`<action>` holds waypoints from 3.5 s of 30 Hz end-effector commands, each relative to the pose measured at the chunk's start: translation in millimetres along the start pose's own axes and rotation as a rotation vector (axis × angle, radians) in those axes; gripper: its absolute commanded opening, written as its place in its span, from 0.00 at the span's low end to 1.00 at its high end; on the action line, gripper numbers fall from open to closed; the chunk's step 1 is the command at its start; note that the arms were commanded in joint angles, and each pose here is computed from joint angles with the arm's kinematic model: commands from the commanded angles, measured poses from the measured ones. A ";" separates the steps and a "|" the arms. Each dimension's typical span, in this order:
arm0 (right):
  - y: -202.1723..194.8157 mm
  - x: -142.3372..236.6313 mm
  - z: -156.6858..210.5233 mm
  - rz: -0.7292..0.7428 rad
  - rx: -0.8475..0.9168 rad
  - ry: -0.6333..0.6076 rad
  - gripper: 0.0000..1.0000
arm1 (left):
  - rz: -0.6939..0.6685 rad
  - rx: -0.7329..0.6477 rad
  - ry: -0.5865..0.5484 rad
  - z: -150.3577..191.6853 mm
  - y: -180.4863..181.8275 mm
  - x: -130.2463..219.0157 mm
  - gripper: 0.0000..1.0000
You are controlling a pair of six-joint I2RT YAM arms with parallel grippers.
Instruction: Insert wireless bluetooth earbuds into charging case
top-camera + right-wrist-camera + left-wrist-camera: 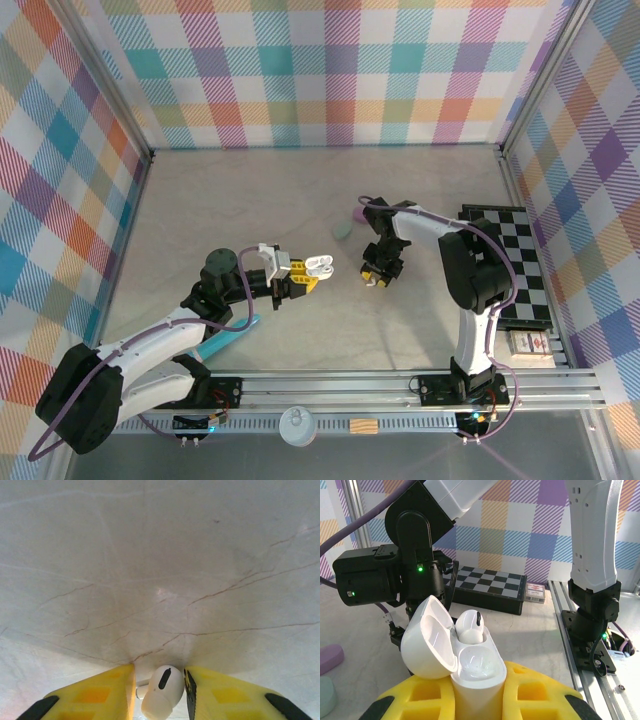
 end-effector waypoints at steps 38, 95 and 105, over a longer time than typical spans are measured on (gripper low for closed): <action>19.9 -15.7 36.3 0.107 0.931 -0.059 0.19 | 0.005 -0.061 -0.035 -15.9 0.2 -0.7 0.00; 15.1 -12.8 33.6 0.175 0.222 0.059 0.22 | 0.006 -0.089 -0.015 -15.0 -9.9 8.9 0.00; 37.3 48.8 18.6 0.092 0.532 -0.326 0.23 | -0.029 -0.079 -0.022 -12.0 -3.0 7.3 0.00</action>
Point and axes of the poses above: each hand's point on the last joint's axis, 136 mm out from that joint toward the fingers, its own x axis back along the fingers, its own y axis along the line the jaws close on, z = x × y, the point moved 3 cm from there along x, back along the fingers, and after that the axes turned 5 degrees about x, right-handed, at the moved point
